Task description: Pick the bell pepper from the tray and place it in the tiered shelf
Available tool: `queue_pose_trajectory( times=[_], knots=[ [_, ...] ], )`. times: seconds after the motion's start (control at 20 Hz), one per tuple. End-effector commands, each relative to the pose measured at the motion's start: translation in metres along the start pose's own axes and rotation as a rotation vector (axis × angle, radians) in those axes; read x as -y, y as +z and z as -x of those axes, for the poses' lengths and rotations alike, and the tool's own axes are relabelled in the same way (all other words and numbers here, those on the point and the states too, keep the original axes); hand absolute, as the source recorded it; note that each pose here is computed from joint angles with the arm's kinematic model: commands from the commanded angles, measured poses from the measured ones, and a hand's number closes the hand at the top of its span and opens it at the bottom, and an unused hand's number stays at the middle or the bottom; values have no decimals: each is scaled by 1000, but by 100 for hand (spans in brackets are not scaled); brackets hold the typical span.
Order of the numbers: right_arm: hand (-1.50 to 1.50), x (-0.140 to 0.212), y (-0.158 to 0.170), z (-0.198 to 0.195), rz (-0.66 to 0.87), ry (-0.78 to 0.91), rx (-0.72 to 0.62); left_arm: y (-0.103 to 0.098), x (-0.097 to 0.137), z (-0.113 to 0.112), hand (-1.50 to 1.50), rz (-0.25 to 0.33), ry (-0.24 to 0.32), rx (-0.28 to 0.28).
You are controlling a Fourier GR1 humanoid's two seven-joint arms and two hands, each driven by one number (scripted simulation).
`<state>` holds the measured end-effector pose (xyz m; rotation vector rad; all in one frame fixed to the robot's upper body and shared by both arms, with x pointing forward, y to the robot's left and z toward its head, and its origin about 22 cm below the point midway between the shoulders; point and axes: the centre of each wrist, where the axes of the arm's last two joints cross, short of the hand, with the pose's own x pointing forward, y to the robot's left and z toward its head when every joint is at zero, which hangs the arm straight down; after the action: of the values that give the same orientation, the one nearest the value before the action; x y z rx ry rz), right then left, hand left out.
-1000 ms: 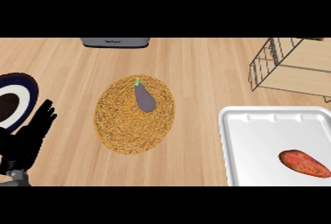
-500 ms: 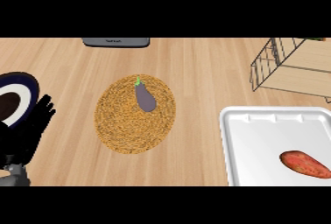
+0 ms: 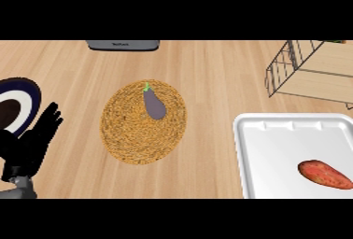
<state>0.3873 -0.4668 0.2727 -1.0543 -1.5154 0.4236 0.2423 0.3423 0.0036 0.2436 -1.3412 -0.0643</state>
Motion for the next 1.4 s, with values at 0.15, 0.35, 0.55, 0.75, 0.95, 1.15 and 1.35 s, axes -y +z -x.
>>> queue_pose_trajectory(
  times=[0.15, 0.35, 0.55, 0.75, 0.95, 1.15, 1.35],
  knots=[
    [-150, 19, 0, 9, -49, -258, -58, 12, -10, 11, 0, -30, 1, -3],
    [-150, 60, 5, 13, -21, -393, -42, 1, 9, 2, 0, -12, -10, 6],
    [-150, 99, 21, 30, 37, -474, -17, 9, -9, 5, 0, -18, 10, 4],
    [-150, 169, 53, 43, 79, -514, -19, 12, -3, 15, 0, -34, 5, -8],
    [-150, 216, 94, 69, 161, -484, -99, 15, -1, 14, 0, -21, 12, -1],
    [-150, 256, 136, 86, 143, -446, -144, 9, -18, 15, 0, -31, 17, -25],
    [-150, 288, 171, 89, 89, -440, -128, 16, -10, 13, 0, -41, 26, -23]
  ],
)
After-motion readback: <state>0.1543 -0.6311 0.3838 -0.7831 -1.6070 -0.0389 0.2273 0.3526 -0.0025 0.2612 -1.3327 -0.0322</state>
